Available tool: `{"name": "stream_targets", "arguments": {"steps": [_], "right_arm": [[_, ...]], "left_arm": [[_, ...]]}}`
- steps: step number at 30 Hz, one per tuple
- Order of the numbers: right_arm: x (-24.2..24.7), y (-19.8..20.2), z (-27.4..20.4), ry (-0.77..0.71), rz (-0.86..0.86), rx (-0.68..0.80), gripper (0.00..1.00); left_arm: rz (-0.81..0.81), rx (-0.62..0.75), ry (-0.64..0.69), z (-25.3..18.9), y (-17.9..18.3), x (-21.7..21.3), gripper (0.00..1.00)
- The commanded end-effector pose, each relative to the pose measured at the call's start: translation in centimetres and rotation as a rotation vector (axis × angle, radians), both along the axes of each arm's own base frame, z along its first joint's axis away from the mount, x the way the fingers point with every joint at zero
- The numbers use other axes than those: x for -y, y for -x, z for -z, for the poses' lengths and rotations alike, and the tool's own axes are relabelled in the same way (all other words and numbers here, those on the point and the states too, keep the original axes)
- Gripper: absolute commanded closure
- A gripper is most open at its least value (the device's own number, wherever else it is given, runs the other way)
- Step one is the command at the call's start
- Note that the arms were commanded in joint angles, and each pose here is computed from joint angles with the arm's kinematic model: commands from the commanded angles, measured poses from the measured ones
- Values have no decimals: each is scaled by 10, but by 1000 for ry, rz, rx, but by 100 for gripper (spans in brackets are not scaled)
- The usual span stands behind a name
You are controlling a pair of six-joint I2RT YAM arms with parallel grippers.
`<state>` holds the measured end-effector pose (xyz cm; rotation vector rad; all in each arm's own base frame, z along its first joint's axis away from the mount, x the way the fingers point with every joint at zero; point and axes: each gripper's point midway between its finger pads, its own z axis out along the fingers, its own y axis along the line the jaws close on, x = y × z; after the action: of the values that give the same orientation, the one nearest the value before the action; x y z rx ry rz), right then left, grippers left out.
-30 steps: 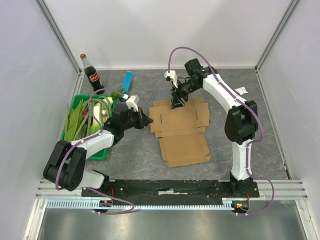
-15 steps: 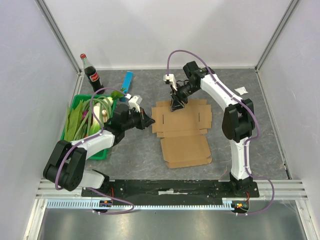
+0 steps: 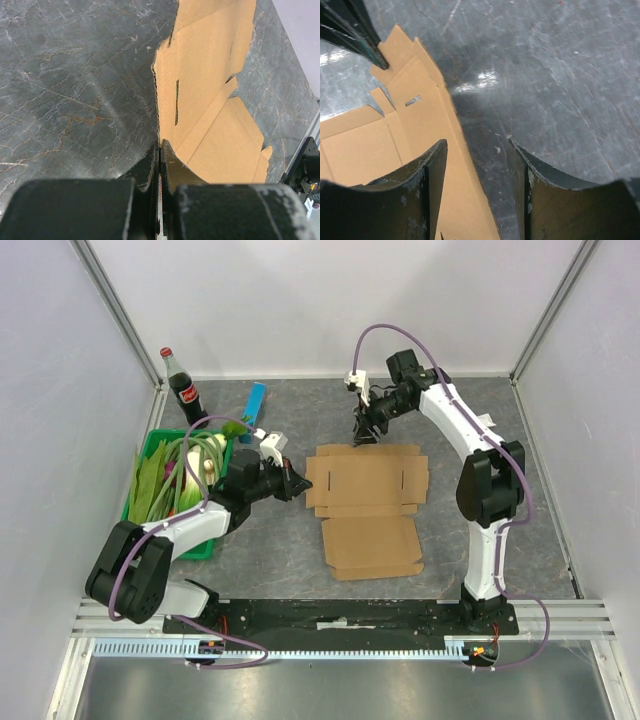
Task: Fold the paper box
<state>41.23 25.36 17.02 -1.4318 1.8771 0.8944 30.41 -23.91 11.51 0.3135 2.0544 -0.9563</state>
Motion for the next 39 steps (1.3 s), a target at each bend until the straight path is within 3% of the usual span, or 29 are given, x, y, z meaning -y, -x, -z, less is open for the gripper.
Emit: {"name": "stream_targets", "arguments": {"steps": [1,3,8,14,16,20,23,26,28,30,39], "right_arm": [[-20,25,1,-53,-119,-52,45],[-20,31,4,-65,-138,-80,55],[-22,46,7,-108,-177,-113,66],[-28,52,-13,-161,-191,-110,100],[-27,55,-24,-175,-191,-87,100],[-25,61,-38,-181,-173,-45,100],[-23,68,-48,-201,-179,-28,100],[-26,77,-59,-236,-207,-14,100],[-28,81,-64,-244,-215,-11,100],[-31,85,-68,-245,-226,-1,100],[-41,89,-71,-254,-242,-14,100]], "left_arm": [[34,110,10,-22,-2,4,98],[32,118,16,-26,-2,3,98],[35,127,31,-32,-1,5,98],[36,116,74,-45,4,8,98],[50,71,96,-50,12,9,96],[-2,47,174,-82,22,-2,55],[-105,63,269,-112,19,-27,50],[-204,20,311,-129,-5,-50,59],[-131,43,322,-151,-15,-42,65],[-1,14,295,-145,-19,-26,77],[181,71,205,-150,-19,4,85]]}}
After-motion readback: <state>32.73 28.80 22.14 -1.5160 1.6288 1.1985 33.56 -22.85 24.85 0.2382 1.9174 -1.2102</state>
